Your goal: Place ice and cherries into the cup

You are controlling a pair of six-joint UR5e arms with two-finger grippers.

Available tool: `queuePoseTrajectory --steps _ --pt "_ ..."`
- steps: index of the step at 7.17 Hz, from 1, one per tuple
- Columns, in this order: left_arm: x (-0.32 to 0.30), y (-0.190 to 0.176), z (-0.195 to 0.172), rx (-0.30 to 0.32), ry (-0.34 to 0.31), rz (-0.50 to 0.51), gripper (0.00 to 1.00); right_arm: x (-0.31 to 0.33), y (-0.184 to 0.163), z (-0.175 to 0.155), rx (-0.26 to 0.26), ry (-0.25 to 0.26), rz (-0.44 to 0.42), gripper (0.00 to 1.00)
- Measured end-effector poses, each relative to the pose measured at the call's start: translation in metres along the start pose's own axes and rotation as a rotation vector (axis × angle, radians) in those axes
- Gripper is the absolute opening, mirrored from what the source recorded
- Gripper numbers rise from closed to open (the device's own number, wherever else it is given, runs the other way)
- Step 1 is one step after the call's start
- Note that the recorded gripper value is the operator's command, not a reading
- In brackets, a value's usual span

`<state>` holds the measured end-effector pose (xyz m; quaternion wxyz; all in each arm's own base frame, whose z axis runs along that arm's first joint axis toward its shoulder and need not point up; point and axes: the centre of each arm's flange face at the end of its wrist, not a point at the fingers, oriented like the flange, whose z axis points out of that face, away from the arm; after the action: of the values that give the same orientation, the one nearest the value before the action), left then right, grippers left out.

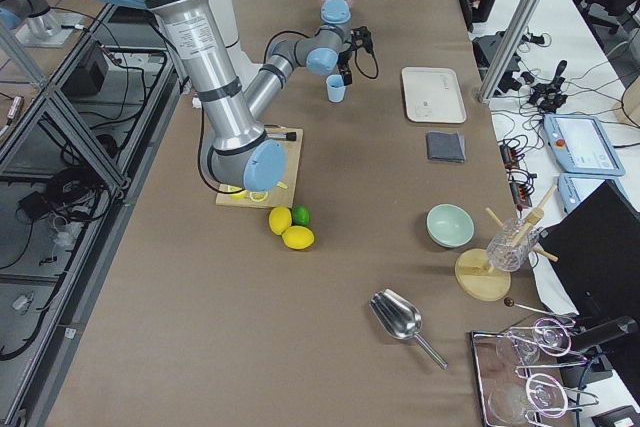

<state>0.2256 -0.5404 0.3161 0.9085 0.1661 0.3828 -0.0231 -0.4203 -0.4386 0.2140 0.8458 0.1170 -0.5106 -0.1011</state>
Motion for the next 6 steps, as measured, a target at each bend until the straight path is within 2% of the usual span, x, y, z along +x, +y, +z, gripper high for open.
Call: queuePoseTrajectory --steps 2,4,6 --pt "-0.098 0.005 -0.018 -0.029 -0.04 0.096 0.98 0.091 -0.021 -0.055 -0.066 0.038 0.12 1.0" --pt "-0.217 0.012 -0.048 -0.061 -0.102 0.116 0.98 0.214 -0.001 -0.083 -0.125 0.123 0.144 1.0" --pt "-0.293 0.02 -0.072 -0.134 -0.165 0.06 0.98 0.351 0.036 -0.125 -0.166 0.192 0.159 1.0"
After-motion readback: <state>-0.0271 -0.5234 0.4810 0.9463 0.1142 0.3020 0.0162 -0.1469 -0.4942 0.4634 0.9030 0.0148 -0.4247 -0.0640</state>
